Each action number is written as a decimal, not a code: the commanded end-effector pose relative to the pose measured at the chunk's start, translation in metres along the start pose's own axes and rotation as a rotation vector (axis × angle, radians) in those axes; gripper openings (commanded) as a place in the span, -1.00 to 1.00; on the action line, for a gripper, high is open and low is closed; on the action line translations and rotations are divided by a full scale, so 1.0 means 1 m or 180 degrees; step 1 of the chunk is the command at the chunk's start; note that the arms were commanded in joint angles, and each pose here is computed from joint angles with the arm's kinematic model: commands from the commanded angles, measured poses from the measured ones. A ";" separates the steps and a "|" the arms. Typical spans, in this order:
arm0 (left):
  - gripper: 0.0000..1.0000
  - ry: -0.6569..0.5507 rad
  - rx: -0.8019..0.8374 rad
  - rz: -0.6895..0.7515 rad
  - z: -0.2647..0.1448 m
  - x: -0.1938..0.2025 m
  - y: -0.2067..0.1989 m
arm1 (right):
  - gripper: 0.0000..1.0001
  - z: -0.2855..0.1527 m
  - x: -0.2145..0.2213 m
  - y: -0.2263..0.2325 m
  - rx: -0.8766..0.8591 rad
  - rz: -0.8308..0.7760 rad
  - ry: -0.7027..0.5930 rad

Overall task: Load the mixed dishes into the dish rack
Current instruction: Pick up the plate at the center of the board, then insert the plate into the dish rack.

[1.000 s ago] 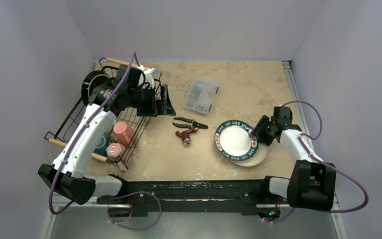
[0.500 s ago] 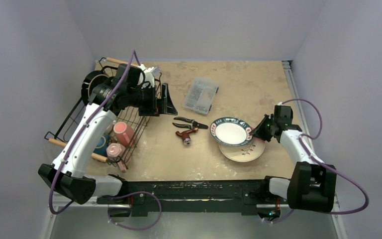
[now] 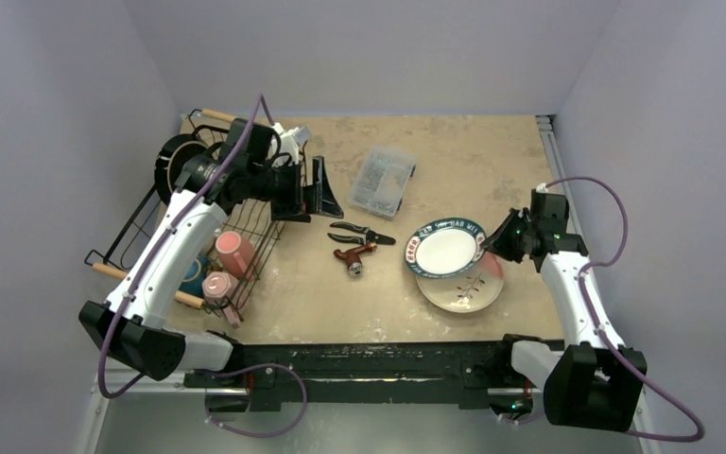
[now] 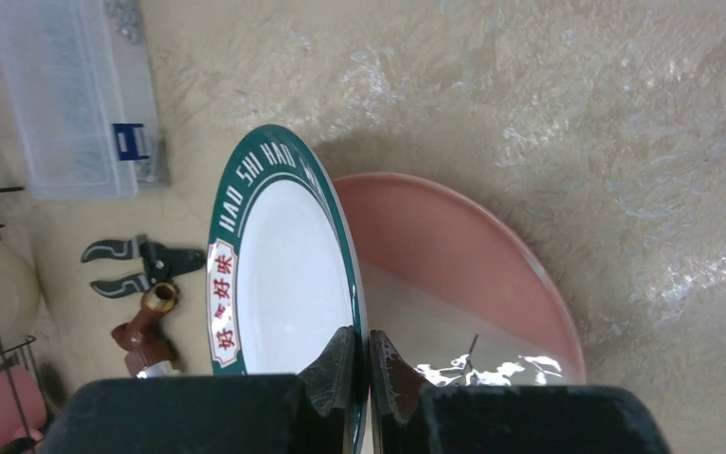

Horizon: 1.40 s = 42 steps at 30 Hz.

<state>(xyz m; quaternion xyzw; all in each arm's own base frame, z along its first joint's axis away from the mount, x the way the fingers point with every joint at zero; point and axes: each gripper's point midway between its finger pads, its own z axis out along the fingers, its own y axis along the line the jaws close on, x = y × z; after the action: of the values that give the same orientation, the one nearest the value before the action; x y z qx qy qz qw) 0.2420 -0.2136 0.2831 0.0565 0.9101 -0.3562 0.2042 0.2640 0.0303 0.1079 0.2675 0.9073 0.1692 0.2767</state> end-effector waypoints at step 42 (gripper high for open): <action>0.67 0.0042 0.1144 -0.0877 0.067 -0.055 -0.037 | -1.00 -0.135 -0.059 0.239 -0.2868 -0.0434 0.0052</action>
<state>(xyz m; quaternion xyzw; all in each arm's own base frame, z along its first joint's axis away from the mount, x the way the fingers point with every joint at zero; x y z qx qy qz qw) 0.3091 -0.2772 0.2563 -0.0498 0.8538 -0.5051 0.1154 0.3194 0.1570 0.3121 0.0921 0.7902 0.4974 0.3460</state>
